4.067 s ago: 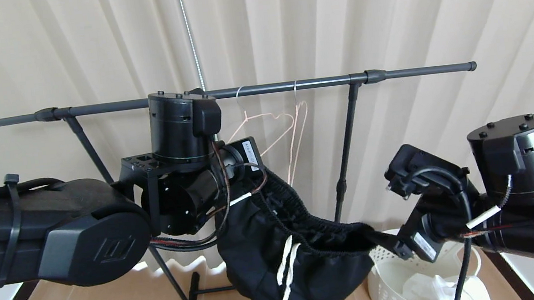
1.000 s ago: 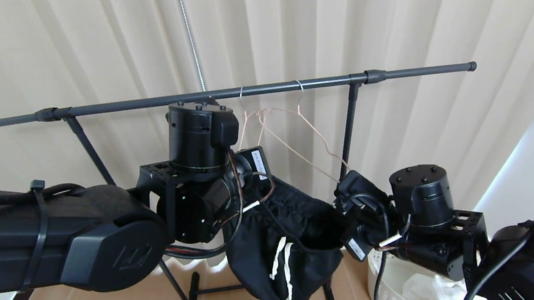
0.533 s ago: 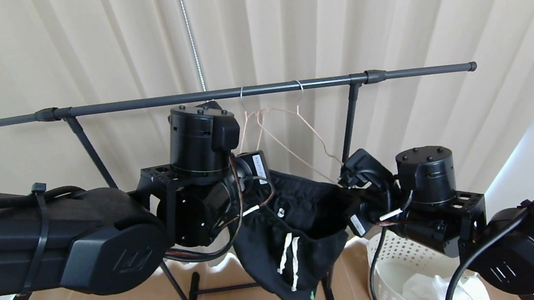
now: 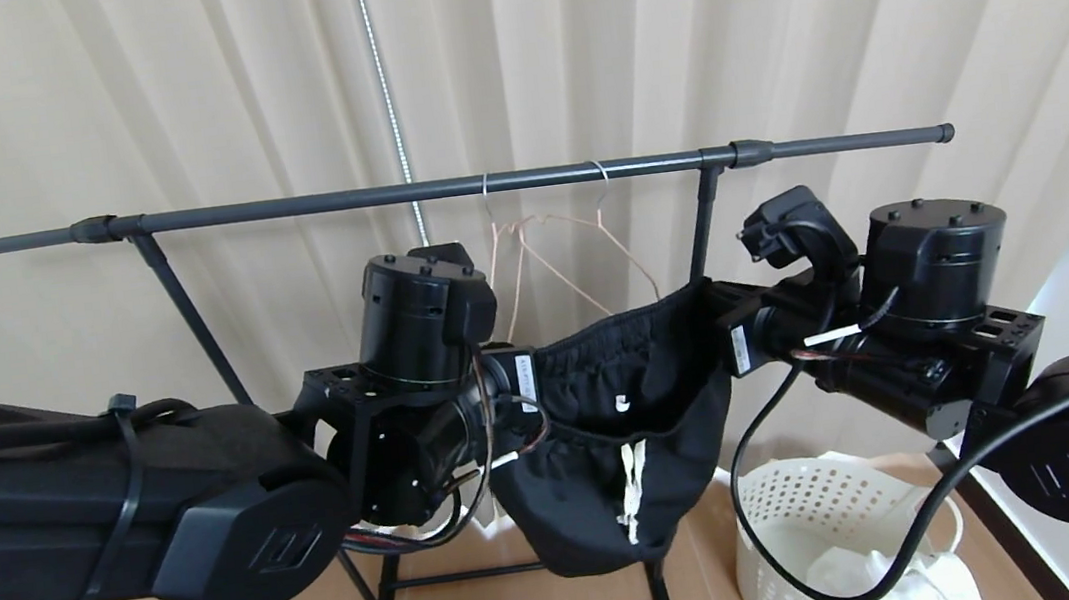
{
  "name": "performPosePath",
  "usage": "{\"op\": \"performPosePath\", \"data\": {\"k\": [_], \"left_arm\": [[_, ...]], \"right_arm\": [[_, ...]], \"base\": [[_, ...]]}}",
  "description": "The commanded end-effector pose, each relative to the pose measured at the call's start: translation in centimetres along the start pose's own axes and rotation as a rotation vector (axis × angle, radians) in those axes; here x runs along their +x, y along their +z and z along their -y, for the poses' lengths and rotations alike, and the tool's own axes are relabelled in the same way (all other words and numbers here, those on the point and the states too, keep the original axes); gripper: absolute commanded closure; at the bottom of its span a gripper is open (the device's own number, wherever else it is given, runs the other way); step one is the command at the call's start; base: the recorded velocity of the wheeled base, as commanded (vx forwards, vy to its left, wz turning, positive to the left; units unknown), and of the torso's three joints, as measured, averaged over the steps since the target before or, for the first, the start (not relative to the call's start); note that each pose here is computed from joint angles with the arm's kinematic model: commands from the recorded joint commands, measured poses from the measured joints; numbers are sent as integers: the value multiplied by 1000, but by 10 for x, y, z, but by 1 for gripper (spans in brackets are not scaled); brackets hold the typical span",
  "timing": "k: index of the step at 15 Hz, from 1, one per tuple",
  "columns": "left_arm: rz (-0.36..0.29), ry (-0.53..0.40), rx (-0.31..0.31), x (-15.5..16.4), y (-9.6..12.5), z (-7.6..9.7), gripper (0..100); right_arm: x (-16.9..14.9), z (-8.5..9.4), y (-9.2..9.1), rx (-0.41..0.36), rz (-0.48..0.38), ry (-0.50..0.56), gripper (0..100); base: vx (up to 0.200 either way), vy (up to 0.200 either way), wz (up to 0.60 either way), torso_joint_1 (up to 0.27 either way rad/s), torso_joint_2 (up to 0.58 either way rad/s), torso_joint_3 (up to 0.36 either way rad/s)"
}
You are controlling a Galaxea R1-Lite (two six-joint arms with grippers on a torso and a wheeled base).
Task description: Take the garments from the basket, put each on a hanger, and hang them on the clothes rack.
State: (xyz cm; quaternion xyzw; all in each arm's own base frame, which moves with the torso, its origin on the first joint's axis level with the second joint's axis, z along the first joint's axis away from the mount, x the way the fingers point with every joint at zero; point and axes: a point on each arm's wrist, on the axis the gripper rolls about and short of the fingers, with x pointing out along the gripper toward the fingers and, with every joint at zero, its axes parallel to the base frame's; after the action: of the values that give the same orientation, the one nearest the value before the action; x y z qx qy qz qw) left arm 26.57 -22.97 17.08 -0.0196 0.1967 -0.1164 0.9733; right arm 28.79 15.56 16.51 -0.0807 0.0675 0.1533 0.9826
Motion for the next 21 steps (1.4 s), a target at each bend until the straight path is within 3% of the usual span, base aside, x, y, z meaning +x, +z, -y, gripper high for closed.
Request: {"op": "performPosePath", "data": {"k": [1,4,9,10,21], "left_arm": [[-29,5,19,7,-10,3,100],[-52,4,35,11,-18,5,100],[-59,5,38,11,-20,5,100],[-62,5,40,11,-21,5,0],[-47,15,23,12,-15,-1,0]], "right_arm": [[-5,2,10,10,35,-6,100],[-10,3,19,24,111,-11,100],[-28,1,28,28,150,8,100],[-28,0,28,29,150,11,100],[-33,4,36,34,174,-1,100]], "base": [[0,0,0,0,0,0],[0,0,0,0,0,0],[0,0,0,0,0,0],[0,0,0,0,0,0],[0,0,0,0,0,0]]}}
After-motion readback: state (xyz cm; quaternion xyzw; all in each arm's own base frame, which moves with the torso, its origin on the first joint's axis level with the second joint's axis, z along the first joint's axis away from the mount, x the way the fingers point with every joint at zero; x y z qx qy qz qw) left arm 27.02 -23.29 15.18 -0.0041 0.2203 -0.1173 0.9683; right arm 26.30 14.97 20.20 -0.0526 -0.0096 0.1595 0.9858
